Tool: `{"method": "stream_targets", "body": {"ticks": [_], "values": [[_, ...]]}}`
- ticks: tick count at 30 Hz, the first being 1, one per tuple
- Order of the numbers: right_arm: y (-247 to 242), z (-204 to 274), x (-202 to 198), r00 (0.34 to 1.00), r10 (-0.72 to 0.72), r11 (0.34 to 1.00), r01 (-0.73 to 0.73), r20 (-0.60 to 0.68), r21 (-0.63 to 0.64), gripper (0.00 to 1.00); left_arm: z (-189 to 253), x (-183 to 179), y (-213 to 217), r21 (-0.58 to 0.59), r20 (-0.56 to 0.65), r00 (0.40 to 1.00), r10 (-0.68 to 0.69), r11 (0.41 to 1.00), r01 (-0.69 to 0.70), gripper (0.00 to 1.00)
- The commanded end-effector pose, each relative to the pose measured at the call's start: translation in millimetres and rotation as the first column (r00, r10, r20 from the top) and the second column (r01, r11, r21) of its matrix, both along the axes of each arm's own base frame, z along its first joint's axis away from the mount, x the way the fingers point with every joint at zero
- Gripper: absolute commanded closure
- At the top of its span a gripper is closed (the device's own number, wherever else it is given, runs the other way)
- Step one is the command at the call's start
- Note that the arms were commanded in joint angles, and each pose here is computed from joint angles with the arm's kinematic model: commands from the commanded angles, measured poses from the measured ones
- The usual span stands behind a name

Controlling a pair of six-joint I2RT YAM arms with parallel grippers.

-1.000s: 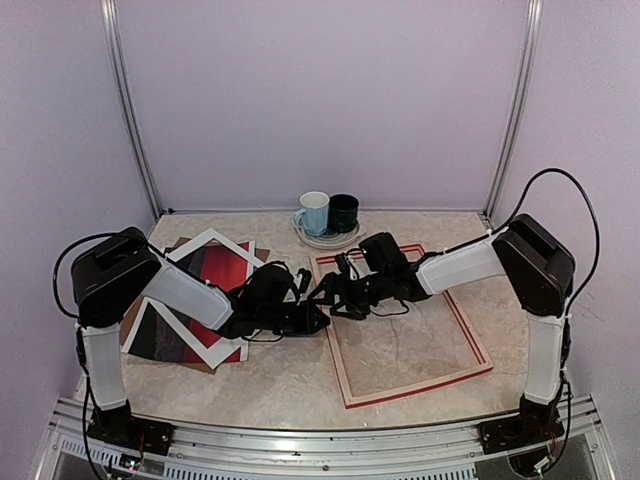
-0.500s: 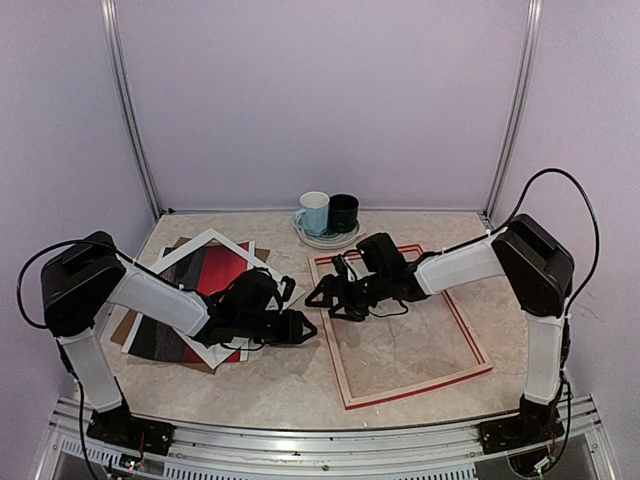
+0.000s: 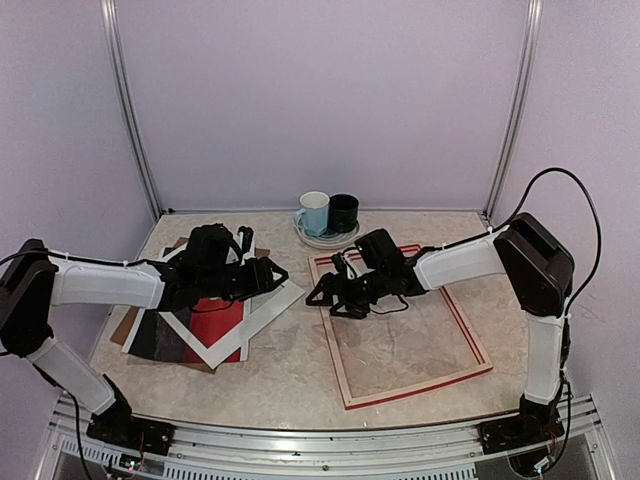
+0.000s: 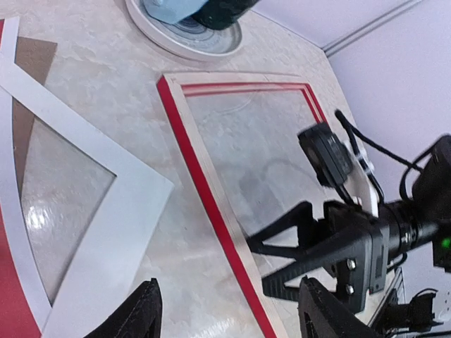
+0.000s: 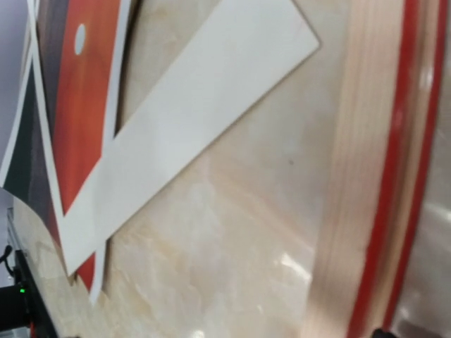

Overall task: Put the photo into the frame
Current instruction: Press the glass panel into the frame body.

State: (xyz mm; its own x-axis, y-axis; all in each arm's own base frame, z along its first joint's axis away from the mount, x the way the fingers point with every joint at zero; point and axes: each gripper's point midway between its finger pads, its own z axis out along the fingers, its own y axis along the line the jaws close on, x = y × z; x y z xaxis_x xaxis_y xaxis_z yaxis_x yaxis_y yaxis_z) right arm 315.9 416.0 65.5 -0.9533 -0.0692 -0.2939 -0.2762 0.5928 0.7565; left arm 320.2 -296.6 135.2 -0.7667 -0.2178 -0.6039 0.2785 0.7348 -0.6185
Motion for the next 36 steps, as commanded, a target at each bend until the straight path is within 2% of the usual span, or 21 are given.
{"method": "stream_targets", "body": {"ticks": [1,7,10,16,26,36], "values": [[-5,10,7,0.999,-0.009,1.000,0.009,0.042,-0.016,0.12,-13,38,-4,0.080,-0.028,1.000,0.005,0.997,-0.003,0.33],[-4,11,10,0.998,-0.006,1.000,0.008,0.060,-0.030,0.12,-29,77,-45,0.089,-0.067,0.995,-0.078,0.992,0.084,0.33],[-4,13,13,0.998,-0.003,0.999,0.006,0.067,-0.041,0.12,-50,85,-59,0.103,-0.110,0.988,-0.106,0.988,0.118,0.33],[1,17,19,0.997,0.001,0.999,0.003,0.083,-0.042,0.12,-77,89,-70,0.135,-0.174,0.975,-0.136,0.978,0.160,0.33],[2,10,22,0.996,0.001,0.998,0.005,0.090,-0.064,0.12,-94,97,-84,0.147,-0.198,0.966,-0.168,0.969,0.199,0.35],[6,-2,27,0.996,0.010,0.997,-0.003,0.091,-0.081,0.12,-110,94,-82,0.166,-0.224,0.961,-0.164,0.965,0.203,0.48]]}}
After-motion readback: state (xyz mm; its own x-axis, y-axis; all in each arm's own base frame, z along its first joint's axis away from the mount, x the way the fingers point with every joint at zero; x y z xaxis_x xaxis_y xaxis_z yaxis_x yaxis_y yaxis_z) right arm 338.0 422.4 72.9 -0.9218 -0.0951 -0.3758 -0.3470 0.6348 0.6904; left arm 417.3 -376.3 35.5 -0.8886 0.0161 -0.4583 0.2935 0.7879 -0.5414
